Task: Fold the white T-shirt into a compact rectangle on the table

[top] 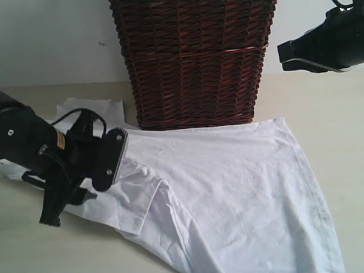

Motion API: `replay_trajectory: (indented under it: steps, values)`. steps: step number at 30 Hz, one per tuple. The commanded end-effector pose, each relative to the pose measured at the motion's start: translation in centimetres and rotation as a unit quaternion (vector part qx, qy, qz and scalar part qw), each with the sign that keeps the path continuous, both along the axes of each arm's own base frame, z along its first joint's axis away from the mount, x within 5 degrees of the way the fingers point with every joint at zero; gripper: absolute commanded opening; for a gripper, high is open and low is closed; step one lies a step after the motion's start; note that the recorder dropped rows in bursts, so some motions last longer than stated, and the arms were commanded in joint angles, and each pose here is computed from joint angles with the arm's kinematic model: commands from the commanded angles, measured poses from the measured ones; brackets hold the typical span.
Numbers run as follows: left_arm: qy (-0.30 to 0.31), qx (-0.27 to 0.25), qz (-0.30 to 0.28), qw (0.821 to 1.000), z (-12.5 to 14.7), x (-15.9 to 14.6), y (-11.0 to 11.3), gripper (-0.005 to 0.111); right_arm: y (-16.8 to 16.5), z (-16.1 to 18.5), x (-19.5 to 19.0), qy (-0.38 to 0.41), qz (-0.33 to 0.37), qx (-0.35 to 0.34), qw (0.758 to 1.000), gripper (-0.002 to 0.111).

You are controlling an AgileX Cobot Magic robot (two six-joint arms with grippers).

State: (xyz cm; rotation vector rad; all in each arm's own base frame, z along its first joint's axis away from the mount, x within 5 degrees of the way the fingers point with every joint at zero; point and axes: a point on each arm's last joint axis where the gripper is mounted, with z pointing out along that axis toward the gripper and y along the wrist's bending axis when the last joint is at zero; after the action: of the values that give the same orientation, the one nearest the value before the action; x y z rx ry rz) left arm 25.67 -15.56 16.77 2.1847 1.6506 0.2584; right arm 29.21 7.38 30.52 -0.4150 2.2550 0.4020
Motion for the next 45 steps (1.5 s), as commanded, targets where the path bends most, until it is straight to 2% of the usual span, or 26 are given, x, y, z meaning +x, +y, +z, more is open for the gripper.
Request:
replay_trajectory:
  steps: [1,4,8,11,12,13,14,21,30,34,38,40,45]
  values:
    - [0.058,0.024,-0.005,0.998,-1.8,-2.2,0.0,0.051,0.0,-0.2,-0.1,0.008,0.005,0.000,1.000,0.000]
    - [0.066,0.030,-0.007,0.997,-3.3,-2.5,0.2,0.051,0.1,-0.2,-0.1,0.010,0.003,0.009,1.000,0.000]
    - [0.005,-0.007,-0.016,1.000,-4.0,-1.1,-0.7,0.050,0.0,-0.1,-0.1,0.007,0.002,0.009,1.000,0.000]
    - [0.030,0.011,-0.017,0.999,-5.1,-1.3,-0.5,0.025,0.0,-0.1,-0.1,0.004,0.003,0.006,1.000,0.000]
    - [0.044,0.024,-0.019,0.999,-5.3,-1.5,-0.4,0.010,0.0,-0.1,-0.1,0.004,0.003,0.006,1.000,0.000]
    - [0.049,0.028,-0.019,0.998,-5.4,-1.6,-0.3,0.002,0.0,-0.1,-0.1,0.004,0.003,0.006,1.000,0.000]
    - [0.057,0.039,-0.024,0.997,-5.2,-1.8,-0.1,0.000,0.0,-0.1,-0.1,0.004,0.003,0.006,1.000,0.000]
    - [0.095,0.069,-0.016,0.993,-2.8,-3.2,1.0,0.000,0.0,-0.1,-0.1,0.005,0.003,0.007,1.000,0.000]
    - [0.097,0.064,0.017,0.993,2.3,-5.9,2.2,0.000,0.1,-0.1,-0.1,0.009,0.005,0.010,1.000,0.000]
    - [0.119,0.082,0.021,0.989,2.8,-6.6,2.7,0.000,0.2,-0.2,-0.2,0.015,0.009,0.011,1.000,0.000]
    - [0.131,0.091,0.021,0.987,2.0,-6.6,2.8,0.001,0.2,-0.2,-0.3,0.017,0.011,0.011,1.000,0.000]
    - [0.131,0.093,0.020,0.987,1.7,-6.7,2.8,0.006,0.2,-0.2,-0.3,0.017,0.011,0.011,1.000,0.000]
    - [0.129,0.094,0.018,0.987,1.6,-6.6,2.8,0.032,0.1,-0.2,-0.2,0.012,0.007,0.011,1.000,0.000]
